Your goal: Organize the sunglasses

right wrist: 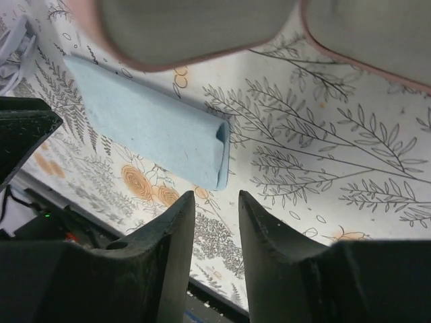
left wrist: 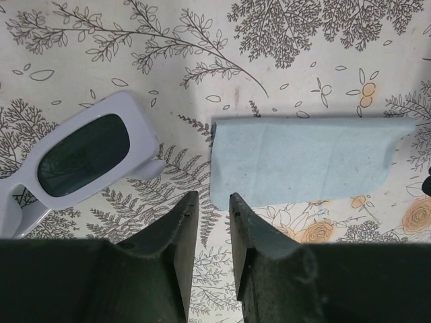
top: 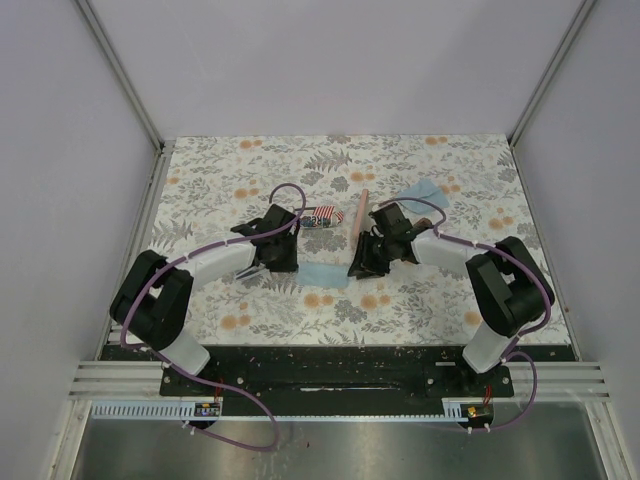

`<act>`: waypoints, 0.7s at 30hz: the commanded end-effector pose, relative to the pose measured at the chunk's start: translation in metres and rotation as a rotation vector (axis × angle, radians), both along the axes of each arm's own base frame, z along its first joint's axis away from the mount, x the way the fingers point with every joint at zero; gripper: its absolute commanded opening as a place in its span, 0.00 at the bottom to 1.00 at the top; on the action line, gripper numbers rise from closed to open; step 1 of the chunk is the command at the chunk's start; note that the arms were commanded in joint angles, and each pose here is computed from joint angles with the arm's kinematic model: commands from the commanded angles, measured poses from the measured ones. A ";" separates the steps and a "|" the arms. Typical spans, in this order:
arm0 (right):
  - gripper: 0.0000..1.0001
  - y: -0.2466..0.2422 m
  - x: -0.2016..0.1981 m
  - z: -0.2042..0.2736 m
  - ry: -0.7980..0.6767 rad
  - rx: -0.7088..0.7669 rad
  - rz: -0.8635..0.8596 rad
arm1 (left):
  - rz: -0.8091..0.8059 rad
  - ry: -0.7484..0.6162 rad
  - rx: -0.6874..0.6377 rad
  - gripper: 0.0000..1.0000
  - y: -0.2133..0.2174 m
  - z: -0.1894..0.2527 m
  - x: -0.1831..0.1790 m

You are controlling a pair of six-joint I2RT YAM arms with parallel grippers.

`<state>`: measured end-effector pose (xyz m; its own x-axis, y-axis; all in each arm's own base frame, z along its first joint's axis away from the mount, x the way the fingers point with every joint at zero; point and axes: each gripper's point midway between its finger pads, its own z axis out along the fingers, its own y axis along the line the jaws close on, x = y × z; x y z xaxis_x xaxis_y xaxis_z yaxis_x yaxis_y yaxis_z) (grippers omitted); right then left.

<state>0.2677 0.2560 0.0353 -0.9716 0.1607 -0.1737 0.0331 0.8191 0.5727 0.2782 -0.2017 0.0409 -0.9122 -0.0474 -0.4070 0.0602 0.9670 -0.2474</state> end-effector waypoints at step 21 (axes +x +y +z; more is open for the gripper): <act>0.44 0.031 0.054 0.007 -0.410 -0.174 0.272 | 0.006 -0.132 -0.053 0.28 -0.007 0.016 0.029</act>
